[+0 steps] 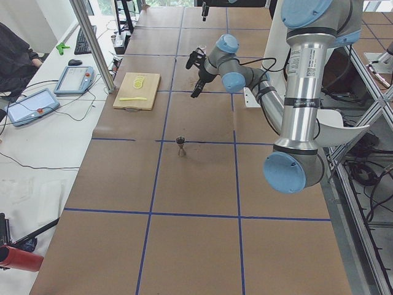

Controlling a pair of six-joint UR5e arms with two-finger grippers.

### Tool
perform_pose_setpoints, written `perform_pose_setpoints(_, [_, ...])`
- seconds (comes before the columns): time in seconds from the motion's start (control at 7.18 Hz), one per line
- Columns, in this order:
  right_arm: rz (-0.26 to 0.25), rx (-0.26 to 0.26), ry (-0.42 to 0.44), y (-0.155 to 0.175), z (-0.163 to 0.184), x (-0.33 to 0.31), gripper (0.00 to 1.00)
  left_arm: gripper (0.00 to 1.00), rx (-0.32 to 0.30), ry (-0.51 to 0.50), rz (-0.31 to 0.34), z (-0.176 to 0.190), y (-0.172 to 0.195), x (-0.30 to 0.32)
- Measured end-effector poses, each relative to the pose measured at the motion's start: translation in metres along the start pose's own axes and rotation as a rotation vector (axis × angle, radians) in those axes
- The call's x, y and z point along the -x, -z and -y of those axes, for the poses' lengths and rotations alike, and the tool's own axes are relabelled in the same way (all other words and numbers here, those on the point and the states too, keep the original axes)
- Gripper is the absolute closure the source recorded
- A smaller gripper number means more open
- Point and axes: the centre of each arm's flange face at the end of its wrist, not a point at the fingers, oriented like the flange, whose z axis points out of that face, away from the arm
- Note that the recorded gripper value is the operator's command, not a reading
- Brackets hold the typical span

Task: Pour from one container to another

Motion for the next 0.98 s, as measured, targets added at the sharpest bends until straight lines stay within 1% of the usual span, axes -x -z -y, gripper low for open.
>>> perform_pose_setpoints(0.14, [-0.029, 0.032, 0.051, 0.009, 0.010, -0.021, 0.00, 0.00, 0.033, -0.055, 0.028, 0.018, -0.002, 0.054])
perform_pose_setpoints(0.28, [-0.064, 0.078, 0.101, 0.015, 0.015, -0.042, 0.00, 0.00, 0.060, -0.107, 0.064, 0.030, -0.004, 0.111])
perform_pose_setpoints(0.42, [-0.090, 0.123, 0.144, 0.017, 0.014, -0.064, 0.00, 0.00, 0.090, -0.156, 0.100, 0.036, -0.005, 0.170])
perform_pose_setpoints(0.56, [-0.103, 0.159, 0.168, 0.019, 0.012, -0.089, 0.00, 0.00, 0.133, -0.191, 0.127, 0.036, -0.005, 0.230])
perform_pose_setpoints(0.7, [-0.096, 0.182, 0.166, 0.022, 0.009, -0.109, 0.00, 0.00, 0.182, -0.217, 0.155, 0.031, -0.003, 0.286])
perform_pose_setpoints(0.84, [-0.082, 0.193, 0.149, 0.024, 0.005, -0.122, 0.00, 0.00, 0.231, -0.229, 0.170, 0.021, 0.003, 0.335])
perform_pose_setpoints(0.98, [-0.075, 0.198, 0.135, 0.025, 0.001, -0.129, 0.00, 0.00, 0.279, -0.205, 0.164, 0.006, 0.009, 0.371])
